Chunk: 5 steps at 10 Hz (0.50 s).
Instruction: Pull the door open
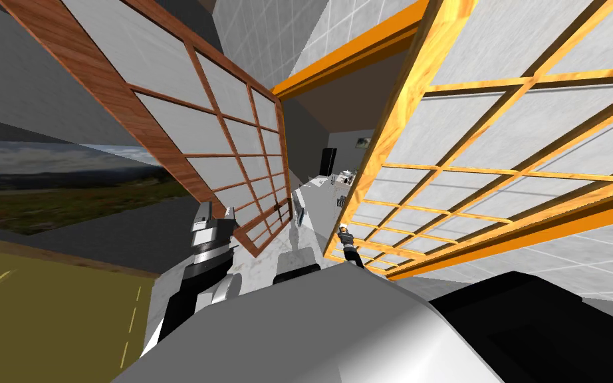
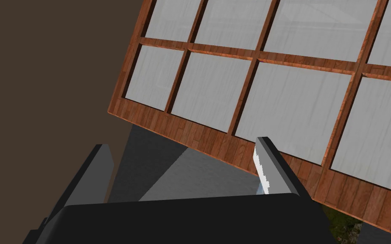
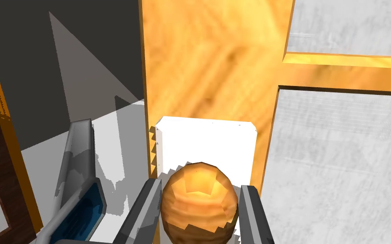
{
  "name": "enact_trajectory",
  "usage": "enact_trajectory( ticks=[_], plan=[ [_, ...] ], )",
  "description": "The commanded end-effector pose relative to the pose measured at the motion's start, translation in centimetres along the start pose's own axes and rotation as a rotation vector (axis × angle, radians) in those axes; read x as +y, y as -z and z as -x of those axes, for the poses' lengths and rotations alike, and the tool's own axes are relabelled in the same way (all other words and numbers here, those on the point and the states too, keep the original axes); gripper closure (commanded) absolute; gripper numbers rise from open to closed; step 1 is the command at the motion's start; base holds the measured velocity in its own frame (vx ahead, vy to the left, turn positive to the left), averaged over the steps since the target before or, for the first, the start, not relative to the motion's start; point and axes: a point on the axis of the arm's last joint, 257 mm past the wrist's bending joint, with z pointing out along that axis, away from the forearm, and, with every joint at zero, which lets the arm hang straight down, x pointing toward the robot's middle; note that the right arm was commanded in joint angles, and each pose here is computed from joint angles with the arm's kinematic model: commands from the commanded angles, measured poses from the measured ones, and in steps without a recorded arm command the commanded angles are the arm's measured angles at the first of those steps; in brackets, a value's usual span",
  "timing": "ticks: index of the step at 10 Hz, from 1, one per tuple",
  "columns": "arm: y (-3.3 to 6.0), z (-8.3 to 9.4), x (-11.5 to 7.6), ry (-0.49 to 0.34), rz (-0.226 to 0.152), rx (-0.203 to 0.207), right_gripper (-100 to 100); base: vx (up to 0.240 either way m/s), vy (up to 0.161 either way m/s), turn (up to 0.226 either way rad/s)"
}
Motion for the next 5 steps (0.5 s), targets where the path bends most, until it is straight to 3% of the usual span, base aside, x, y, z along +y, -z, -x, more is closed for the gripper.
enact_trajectory(
  ticks=[1, 2, 5],
  plan=[
    [0.0, 0.0, 0.0, 0.0, 0.0, 0.0, 100, -0.123, 0.005, 0.022],
    [0.6, 0.2, -0.7, -0.001, -0.034, -0.005, 100, -0.161, 0.007, 0.096],
    [1.16, 0.1, -1.4, -0.001, -0.078, 0.0, 100, -0.232, -0.038, 0.099]
  ],
)
